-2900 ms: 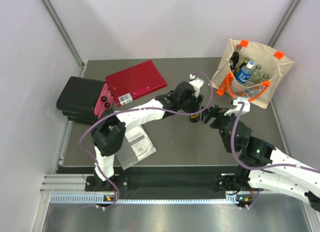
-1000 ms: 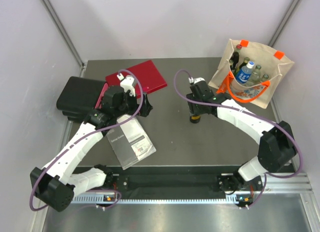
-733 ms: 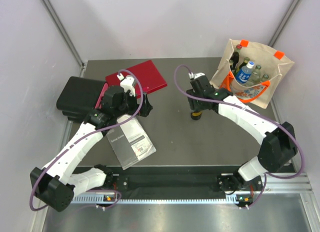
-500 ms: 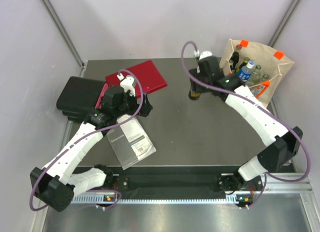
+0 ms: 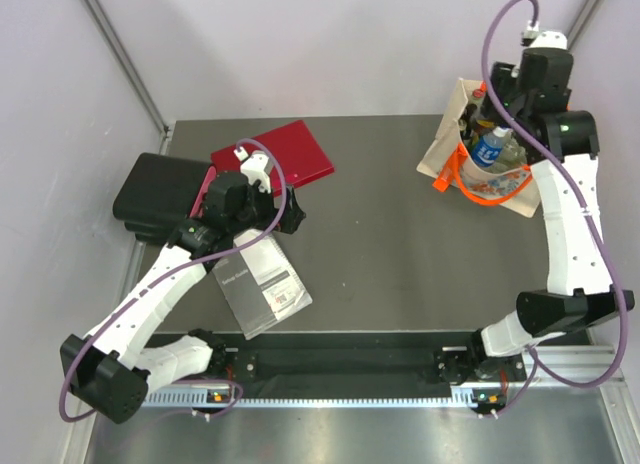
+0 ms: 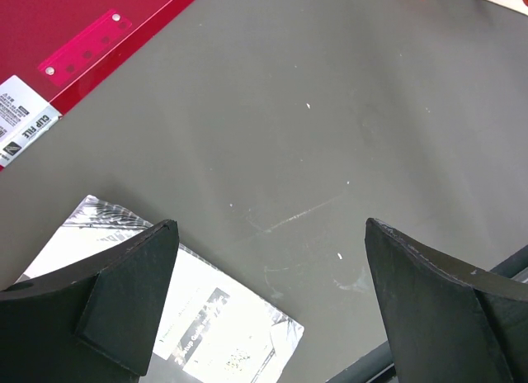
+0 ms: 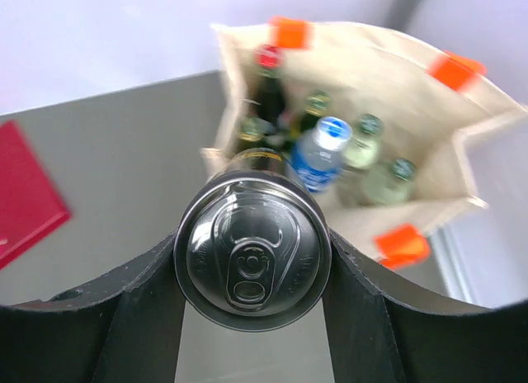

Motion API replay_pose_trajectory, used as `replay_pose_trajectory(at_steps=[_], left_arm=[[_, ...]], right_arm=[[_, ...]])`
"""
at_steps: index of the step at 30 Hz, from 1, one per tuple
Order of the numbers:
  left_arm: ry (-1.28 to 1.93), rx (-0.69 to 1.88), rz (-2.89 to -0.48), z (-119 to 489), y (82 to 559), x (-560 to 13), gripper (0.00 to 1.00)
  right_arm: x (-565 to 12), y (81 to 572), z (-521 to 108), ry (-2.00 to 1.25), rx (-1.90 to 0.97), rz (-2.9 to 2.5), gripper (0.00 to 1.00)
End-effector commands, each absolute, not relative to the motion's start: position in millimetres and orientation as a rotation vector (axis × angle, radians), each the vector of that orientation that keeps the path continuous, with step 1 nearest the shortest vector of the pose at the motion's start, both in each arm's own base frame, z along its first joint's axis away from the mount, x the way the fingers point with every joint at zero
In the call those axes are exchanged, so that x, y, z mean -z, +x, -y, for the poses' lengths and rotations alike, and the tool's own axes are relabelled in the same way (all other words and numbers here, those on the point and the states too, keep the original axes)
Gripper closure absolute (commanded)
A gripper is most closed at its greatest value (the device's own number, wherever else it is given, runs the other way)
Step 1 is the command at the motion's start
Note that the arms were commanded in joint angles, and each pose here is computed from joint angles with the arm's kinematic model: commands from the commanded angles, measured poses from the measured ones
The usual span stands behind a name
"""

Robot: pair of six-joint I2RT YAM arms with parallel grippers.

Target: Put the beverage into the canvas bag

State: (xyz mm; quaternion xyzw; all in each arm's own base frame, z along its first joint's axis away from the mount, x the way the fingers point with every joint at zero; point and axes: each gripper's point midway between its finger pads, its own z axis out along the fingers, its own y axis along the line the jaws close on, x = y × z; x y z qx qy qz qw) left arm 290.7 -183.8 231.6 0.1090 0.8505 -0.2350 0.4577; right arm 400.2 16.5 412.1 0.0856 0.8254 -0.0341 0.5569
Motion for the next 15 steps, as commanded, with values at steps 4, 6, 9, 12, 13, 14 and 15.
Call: replay_pose_trajectory(at_steps=[4,6,9,12,13,14,15], left_arm=[[0.272,0.587,-2.022,185,295,-247,0.01],[0.273,0.589,-2.022,185,295,-247,0.01],[0.273,0.59,-2.024,185,294,-246,0.01],[0.275,0.596,-2.025,186,294,-247,0.01],[0.275,0.598,-2.023,186,294,-247,0.01],[0.278,0.598,-2.025,186,294,-247,0.01],[0.274,0.595,-2.023,185,294,-247,0.01]], right_arm=[[-427,406,58,0.34,0.193,-1.887,1.0],[-420,410,68,0.354,0.214,-1.904,1.0],[-410,422,84,0.368,0.232,-1.915,1.0],[-401,442,93,0.341,0.213,-1.916,1.0],[-390,451,102,0.348,0.222,-1.939,1.0],[-387,454,106,0.355,0.224,-1.949,1.0],[-379,457,110,0.367,0.228,-1.97,1.0]])
